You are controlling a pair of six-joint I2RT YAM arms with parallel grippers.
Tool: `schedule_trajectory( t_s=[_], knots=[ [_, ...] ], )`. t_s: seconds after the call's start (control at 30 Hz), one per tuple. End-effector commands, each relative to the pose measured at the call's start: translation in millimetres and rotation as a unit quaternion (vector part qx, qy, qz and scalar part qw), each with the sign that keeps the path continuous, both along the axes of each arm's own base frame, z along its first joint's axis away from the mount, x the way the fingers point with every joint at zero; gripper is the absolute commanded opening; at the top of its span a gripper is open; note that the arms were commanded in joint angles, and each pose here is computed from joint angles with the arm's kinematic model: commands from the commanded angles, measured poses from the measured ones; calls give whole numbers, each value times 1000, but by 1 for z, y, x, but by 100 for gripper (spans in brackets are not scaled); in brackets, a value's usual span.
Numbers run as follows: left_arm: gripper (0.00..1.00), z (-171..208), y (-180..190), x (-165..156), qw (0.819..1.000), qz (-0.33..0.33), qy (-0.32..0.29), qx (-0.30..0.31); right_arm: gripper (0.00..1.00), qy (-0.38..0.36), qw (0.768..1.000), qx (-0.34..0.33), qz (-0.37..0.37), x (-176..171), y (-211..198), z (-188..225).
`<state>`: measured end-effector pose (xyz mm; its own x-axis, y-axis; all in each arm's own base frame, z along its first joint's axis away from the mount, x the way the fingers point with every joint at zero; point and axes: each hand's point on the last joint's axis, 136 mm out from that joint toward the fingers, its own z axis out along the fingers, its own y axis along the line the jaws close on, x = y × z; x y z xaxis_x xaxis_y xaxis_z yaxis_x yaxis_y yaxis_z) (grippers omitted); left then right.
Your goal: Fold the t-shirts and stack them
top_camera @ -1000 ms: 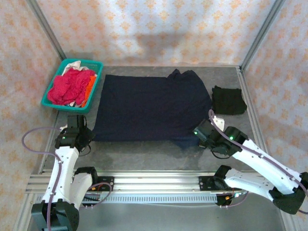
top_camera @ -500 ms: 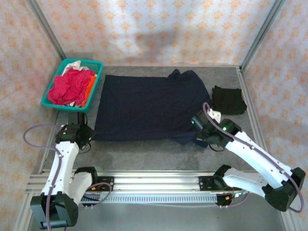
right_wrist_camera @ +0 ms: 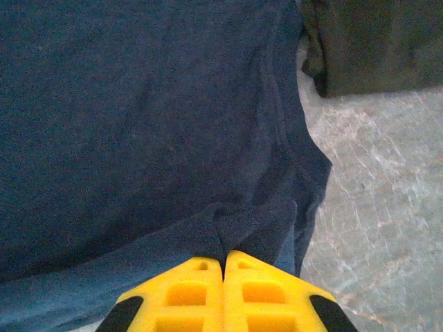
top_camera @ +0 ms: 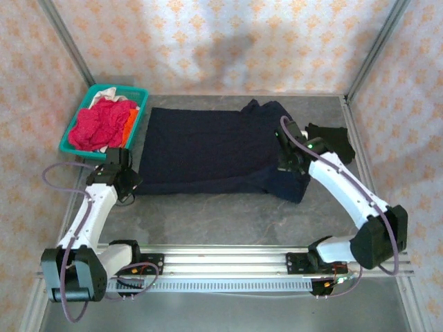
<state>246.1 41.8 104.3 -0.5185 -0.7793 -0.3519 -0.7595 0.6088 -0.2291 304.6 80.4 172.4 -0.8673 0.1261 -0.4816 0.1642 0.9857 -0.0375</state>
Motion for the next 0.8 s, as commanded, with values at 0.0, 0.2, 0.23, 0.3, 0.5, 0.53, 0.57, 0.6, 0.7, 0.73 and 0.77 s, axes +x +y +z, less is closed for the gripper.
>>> schedule_trajectory(
  t_s=[0.0,0.2,0.23,0.3,0.5,0.53,0.57,0.6,0.7,0.73,0.77],
  knots=[
    [0,16,8,24,999,6,-24,30,0,-22,1000,6,18,30,1,11],
    [0,19,9,41,999,-3,-18,44,0,-14,1000,9,24,57,-3,3],
    [0,19,9,44,999,-4,-17,45,0,-11,1000,10,22,62,-4,2],
    [0,18,9,48,999,-7,-13,48,0,-7,1000,12,22,69,-4,-1],
    [0,15,10,57,999,-8,-6,53,0,-4,1000,11,16,91,-9,-10],
    [0,15,10,59,999,-8,-6,53,0,-5,1000,10,16,95,-9,-11],
    [0,15,10,61,998,-9,-6,54,0,-5,1000,11,16,99,-9,-12],
    [0,15,10,63,998,-10,-5,54,0,-4,1000,11,16,102,-9,-13],
    [0,15,9,70,998,-13,-5,55,0,2,1000,6,15,111,-10,-19],
    [0,15,9,73,998,-14,-5,55,0,5,1000,5,14,114,-10,-22],
    [0,14,9,75,998,-16,-2,56,0,7,1000,5,13,116,-10,-23]
  ],
)
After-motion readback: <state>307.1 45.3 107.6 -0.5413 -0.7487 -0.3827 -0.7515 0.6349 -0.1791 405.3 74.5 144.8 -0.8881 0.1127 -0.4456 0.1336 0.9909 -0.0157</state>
